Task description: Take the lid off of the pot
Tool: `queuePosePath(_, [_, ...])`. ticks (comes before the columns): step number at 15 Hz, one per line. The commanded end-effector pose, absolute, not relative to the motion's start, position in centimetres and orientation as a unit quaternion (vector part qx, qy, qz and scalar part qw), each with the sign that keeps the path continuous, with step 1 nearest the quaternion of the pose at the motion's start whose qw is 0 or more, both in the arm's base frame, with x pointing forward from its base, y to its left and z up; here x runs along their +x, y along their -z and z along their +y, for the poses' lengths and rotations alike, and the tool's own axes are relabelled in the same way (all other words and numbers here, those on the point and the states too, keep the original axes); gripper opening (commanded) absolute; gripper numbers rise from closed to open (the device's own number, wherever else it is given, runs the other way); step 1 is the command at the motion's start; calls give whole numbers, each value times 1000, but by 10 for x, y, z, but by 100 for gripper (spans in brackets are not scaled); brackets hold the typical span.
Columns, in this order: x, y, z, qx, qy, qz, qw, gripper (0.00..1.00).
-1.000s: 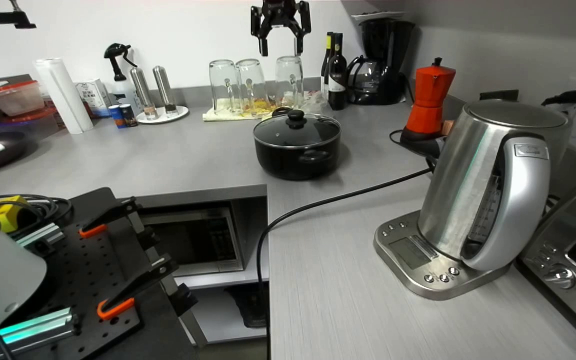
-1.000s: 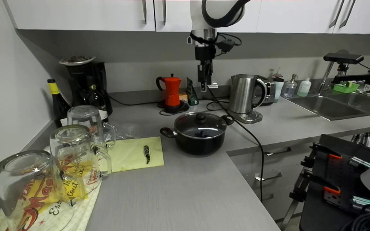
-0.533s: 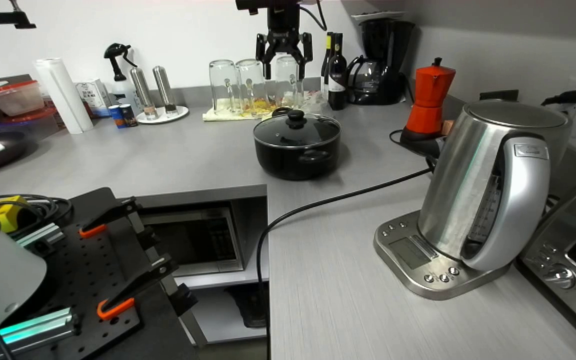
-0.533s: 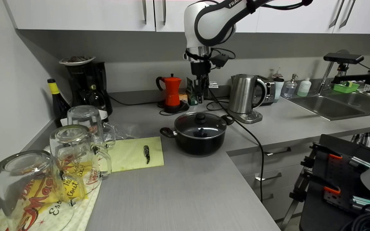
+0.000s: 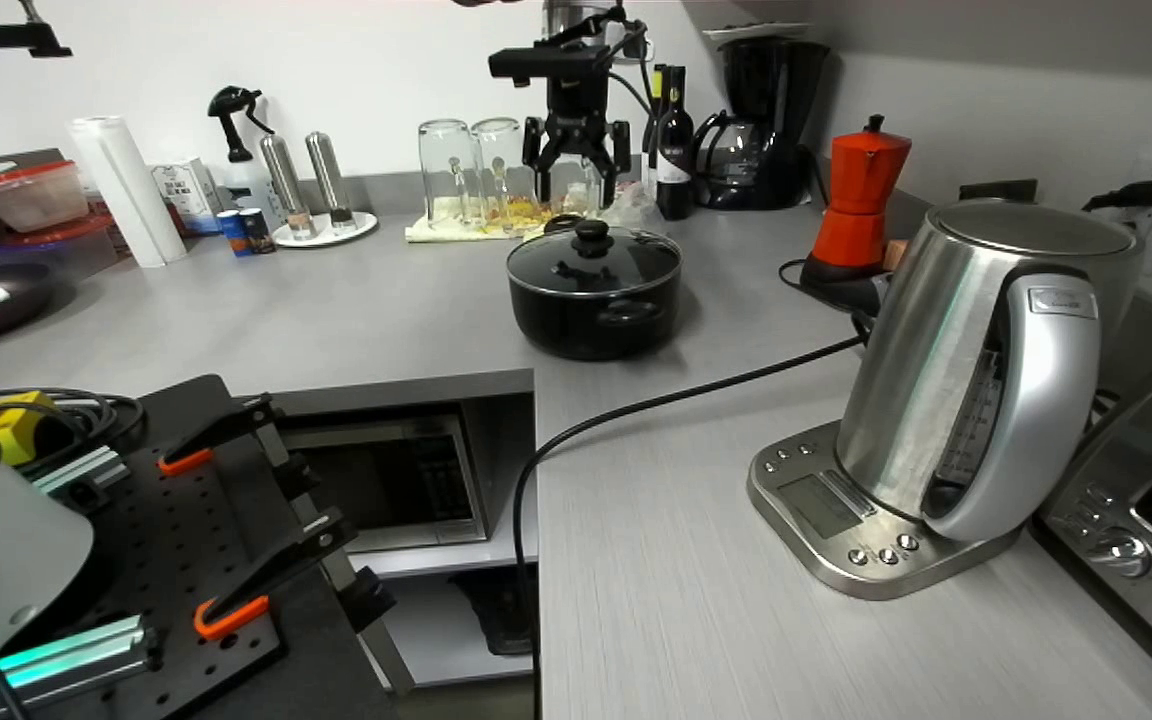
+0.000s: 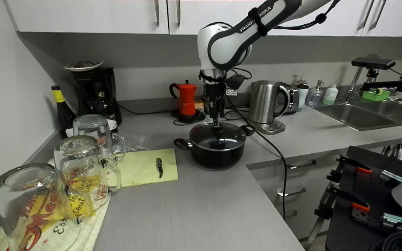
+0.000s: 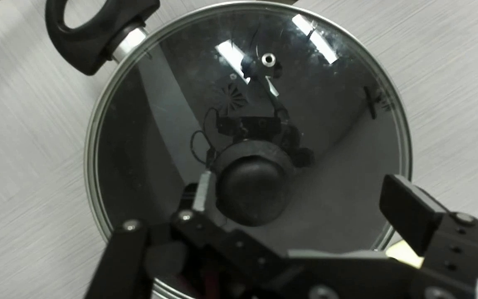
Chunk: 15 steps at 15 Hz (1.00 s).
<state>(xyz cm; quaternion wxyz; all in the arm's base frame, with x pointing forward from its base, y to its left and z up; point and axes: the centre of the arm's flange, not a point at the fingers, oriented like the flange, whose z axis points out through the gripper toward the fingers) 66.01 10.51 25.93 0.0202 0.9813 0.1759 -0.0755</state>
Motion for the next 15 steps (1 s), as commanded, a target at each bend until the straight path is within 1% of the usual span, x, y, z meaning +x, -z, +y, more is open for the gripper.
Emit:
queuePosePath(1, [675, -245, 100, 982, 69, 178, 9, 100])
queuePosePath(9, [682, -231, 84, 985, 64, 162, 5, 100])
queuePosePath(10, [682, -231, 84, 985, 61, 162, 4, 75])
queuePosePath(11, [682, -231, 83, 985, 60, 161, 4, 73])
queuePosePath(12, [682, -232, 84, 985, 58, 161, 3, 67])
queuePosePath(15, [682, -235, 85, 986, 51, 161, 1, 44])
